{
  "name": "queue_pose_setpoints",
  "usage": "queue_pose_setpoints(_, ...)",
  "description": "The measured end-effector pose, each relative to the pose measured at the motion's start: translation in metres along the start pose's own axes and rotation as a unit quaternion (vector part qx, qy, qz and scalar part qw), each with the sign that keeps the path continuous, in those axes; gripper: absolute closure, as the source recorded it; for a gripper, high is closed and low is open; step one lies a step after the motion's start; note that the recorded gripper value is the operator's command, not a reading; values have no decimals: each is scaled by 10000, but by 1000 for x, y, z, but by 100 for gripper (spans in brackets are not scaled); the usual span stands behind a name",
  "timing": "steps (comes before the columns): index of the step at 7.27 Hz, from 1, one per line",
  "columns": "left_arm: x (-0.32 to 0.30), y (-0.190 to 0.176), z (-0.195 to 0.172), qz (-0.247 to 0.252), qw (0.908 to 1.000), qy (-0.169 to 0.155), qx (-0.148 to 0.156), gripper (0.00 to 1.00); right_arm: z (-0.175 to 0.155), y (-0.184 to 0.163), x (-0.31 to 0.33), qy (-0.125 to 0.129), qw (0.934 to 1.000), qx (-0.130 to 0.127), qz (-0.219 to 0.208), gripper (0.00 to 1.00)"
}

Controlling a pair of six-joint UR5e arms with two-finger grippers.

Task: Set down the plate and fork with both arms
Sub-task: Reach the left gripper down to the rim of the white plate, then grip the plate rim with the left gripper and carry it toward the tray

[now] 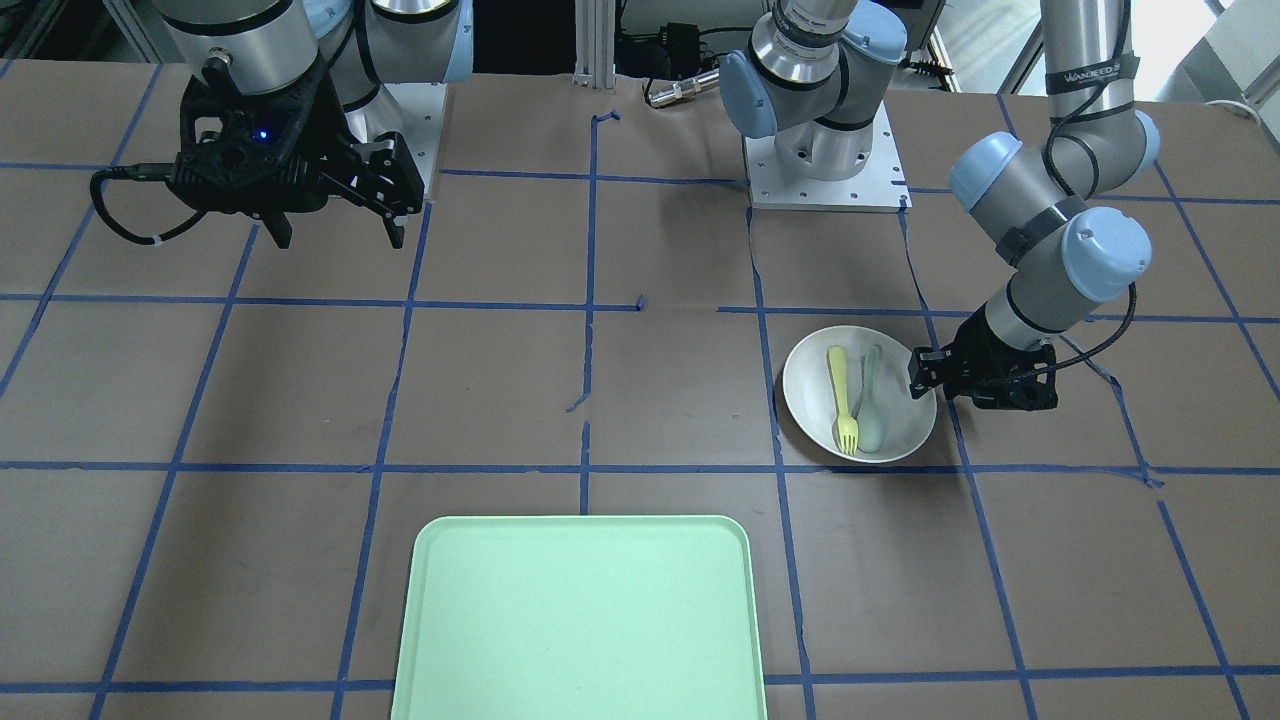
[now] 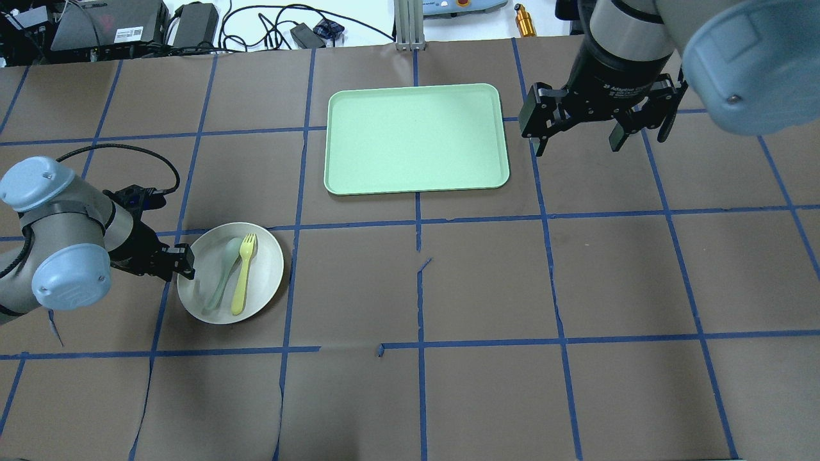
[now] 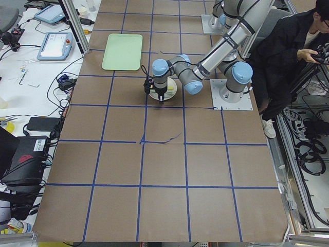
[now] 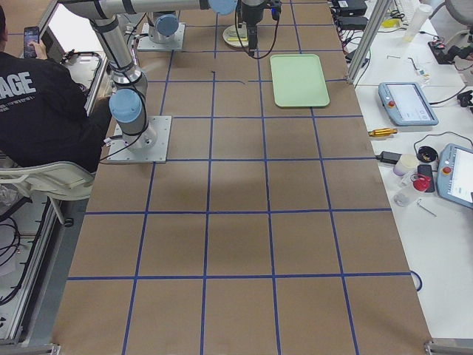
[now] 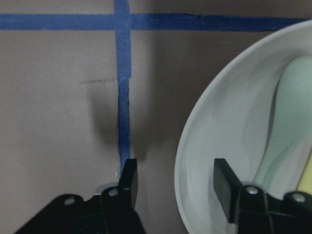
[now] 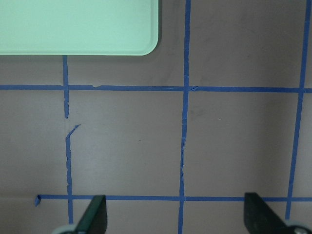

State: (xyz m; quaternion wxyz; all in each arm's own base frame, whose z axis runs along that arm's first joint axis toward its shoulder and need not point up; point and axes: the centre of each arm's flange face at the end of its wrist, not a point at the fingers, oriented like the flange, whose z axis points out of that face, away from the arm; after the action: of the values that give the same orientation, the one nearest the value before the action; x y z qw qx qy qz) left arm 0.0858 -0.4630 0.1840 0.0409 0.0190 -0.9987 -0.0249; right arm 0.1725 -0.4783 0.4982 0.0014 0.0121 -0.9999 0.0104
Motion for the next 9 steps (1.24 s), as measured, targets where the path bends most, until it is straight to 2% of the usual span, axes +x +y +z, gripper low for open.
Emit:
queue_pose_setpoints(3,-1,-4,-2,11,10000,22,38,100,0,0,0,-1,10000,1,0,0)
queue_pose_setpoints(4,3,-10,-10,25,9997,189,147,100,0,0,0,1,10000,2,0,0)
queue_pose_setpoints(6,37,-48,-43,-21,9926,1141,423,100,0,-3,0,-2,10000,2,3,0)
queue_pose_setpoints(7,73,-76,-59,-68,9875,1494,499,100,-1,-3,0,-2,10000,6,2,0)
queue_pose_setpoints(9,161,-144,-68,-81,9825,1796,493,100,0,-3,0,-2,10000,5,2,0)
